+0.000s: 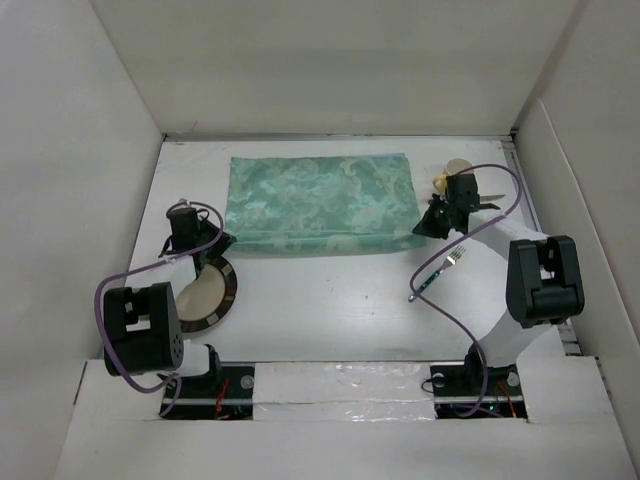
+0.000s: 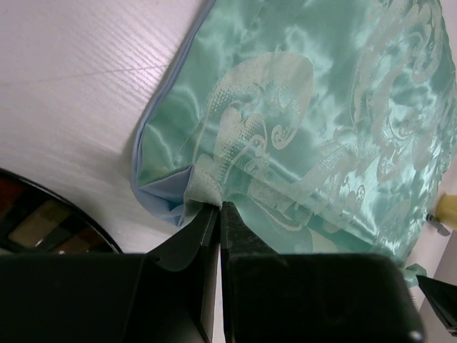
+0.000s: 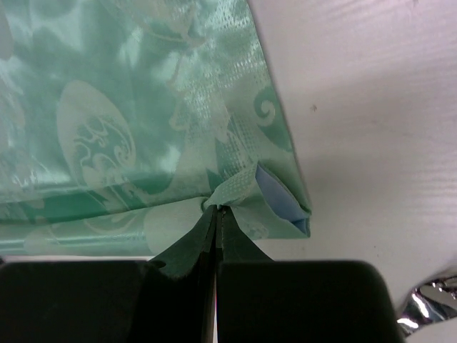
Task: Set the dinner table for one person
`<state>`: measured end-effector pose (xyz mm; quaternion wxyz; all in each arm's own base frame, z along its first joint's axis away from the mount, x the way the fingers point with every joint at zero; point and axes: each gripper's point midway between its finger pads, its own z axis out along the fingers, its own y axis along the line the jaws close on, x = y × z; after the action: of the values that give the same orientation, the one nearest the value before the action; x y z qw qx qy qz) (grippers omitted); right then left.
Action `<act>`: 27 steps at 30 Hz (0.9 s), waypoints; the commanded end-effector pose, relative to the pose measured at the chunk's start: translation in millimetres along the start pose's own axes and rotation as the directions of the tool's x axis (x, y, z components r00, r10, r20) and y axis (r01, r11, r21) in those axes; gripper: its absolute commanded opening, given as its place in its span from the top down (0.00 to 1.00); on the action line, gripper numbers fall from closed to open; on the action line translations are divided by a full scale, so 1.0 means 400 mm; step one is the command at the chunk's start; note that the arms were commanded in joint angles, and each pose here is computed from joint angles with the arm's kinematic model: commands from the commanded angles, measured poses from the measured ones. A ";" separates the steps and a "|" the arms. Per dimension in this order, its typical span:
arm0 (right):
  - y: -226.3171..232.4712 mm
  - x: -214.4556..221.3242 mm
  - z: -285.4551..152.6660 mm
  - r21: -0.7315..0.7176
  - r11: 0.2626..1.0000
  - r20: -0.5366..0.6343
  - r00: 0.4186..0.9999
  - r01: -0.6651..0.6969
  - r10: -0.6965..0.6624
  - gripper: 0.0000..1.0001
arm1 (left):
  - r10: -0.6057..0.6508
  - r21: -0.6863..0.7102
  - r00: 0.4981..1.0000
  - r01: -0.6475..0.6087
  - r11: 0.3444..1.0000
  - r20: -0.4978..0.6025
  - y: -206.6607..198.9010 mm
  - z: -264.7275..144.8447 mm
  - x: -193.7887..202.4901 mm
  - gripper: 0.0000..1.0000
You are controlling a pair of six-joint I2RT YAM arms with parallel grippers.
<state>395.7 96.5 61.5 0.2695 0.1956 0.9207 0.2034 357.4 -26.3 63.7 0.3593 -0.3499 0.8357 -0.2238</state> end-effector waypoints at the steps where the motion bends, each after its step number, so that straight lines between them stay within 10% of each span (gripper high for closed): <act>1: 0.018 -0.031 -0.052 -0.038 0.998 0.079 0.996 0.042 -0.039 1.00 | 0.026 0.043 0.998 -0.028 0.999 0.050 -0.021 -0.028 -0.021 1.00; 27: -0.098 0.138 -0.191 0.050 0.998 0.026 0.999 0.023 -0.024 1.00 | 0.060 -0.031 0.997 -0.062 0.998 -0.041 0.057 -0.167 0.115 1.00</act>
<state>309.6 77.2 79.8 0.2793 0.1971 0.9201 0.1912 280.0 -42.3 77.1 0.3446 -0.3295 0.8498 -0.2248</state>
